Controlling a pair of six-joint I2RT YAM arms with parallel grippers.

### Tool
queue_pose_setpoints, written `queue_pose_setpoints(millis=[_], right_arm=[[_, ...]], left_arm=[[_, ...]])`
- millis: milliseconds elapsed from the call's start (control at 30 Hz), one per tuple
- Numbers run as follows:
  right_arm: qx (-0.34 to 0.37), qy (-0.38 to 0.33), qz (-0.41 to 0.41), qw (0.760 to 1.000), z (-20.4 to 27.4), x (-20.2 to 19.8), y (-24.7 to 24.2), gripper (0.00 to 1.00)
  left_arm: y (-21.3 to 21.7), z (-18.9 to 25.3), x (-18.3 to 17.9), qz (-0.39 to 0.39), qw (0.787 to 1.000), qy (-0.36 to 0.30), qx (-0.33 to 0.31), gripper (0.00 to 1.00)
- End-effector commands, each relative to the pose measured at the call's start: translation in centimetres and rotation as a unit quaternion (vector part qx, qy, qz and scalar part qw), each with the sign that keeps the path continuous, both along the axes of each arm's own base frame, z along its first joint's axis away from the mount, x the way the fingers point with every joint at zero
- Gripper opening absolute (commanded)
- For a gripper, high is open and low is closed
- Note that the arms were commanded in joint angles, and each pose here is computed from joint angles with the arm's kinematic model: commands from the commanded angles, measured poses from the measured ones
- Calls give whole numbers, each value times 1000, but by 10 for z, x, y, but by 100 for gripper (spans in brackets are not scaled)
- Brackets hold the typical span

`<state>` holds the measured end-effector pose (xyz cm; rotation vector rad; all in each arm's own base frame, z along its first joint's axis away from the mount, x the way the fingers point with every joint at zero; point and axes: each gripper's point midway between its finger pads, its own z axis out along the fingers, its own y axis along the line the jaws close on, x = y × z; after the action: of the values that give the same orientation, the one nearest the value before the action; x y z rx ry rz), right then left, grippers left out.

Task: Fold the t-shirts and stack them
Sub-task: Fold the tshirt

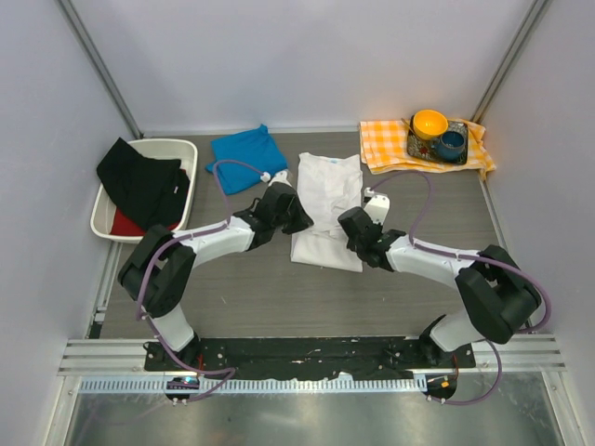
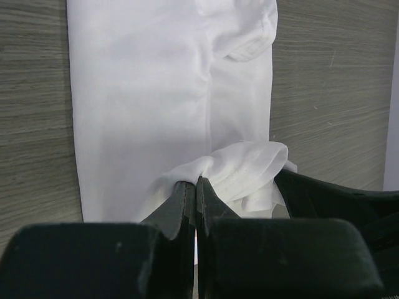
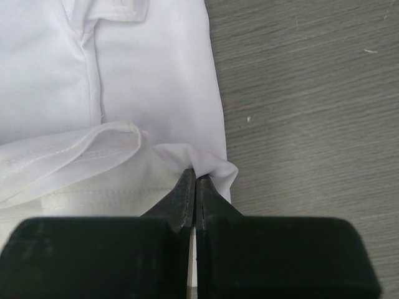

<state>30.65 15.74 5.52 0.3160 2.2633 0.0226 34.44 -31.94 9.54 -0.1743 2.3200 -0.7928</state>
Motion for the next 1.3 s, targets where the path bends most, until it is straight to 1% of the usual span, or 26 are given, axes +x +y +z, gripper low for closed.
queue_pose_setpoints(millis=[0, 300, 500, 533, 567, 600, 633, 667, 700, 767, 833, 900, 933, 967, 1000, 1033, 1100, 1133, 1167, 1200, 1233, 1267], right_arm=[[15, -25, 8, 1000, 18, 27, 13, 1], [16, -22, 3, 1000, 17, 52, 21, 1], [3, -15, -16, 1000, 7, 65, 14, 1], [-1, -15, -19, 1000, 7, 67, 12, 4], [-7, -15, -22, 1000, 5, 69, 10, 33], [-10, -19, -28, 999, 7, 72, 9, 48], [-19, -24, -36, 999, 8, 74, 5, 60], [-25, -27, -38, 999, 9, 76, 4, 79], [-27, -36, -40, 998, 16, 81, 4, 83], [-37, -49, -43, 997, 25, 85, 2, 88], [-35, -61, -43, 997, 38, 87, 1, 89], [-28, -75, -43, 996, 53, 83, -2, 89], [-25, -78, -42, 996, 58, 81, -3, 89], [-20, -80, -36, 996, 66, 74, -4, 89], [-18, -78, -29, 996, 69, 69, -3, 89], [-13, -77, -18, 997, 72, 65, -1, 89], [8, -61, 20, 998, 76, 50, 10, 89], [16, -53, 34, 998, 76, 46, 15, 89], [34, -37, 60, 997, 75, 36, 23, 89], [42, -30, 69, 996, 74, 31, 27, 89], [47, -23, 76, 996, 73, 26, 28, 89], [53, -15, 82, 995, 68, 20, 28, 89]], left_arm=[[5, 4, 12, 4, 1000, -10, 3, 0], [18, -15, 14, 16, 1000, 6, 7, 0], [22, -23, 26, 29, 1000, 11, 6, 0], [22, -30, 27, 30, 999, 17, 10, 0], [22, -28, 32, 33, 999, 15, 10, 10], [23, -29, 36, 35, 999, 13, 13, 27], [25, -30, 39, 41, 999, 13, 19, 46], [26, -26, 46, 47, 999, 4, 21, 78], [28, -22, 50, 53, 998, -3, 25, 100], [31, -1, 60, 61, 997, -29, 32, 100], [32, 18, 64, 63, 997, -42, 35, 100], [33, 44, 61, 61, 996, -64, 22, 100], [35, 45, 55, 59, 996, -63, 20, 100], [36, 62, 48, 55, 996, -73, 3, 100], [37, 65, 42, 54, 996, -73, 0, 100], [39, 56, 31, 48, 997, -64, 3, 100], [41, 66, 15, 43, 997, -68, -10, 100], [44, 54, 2, 39, 998, -53, -8, 100], [47, 51, -6, 39, 998, -47, -11, 100], [44, 66, -9, 37, 996, -62, -45, 100], [48, 50, -21, 33, 997, -52, -48, 100], [47, 50, -24, 29, 996, -55, -62, 100]])
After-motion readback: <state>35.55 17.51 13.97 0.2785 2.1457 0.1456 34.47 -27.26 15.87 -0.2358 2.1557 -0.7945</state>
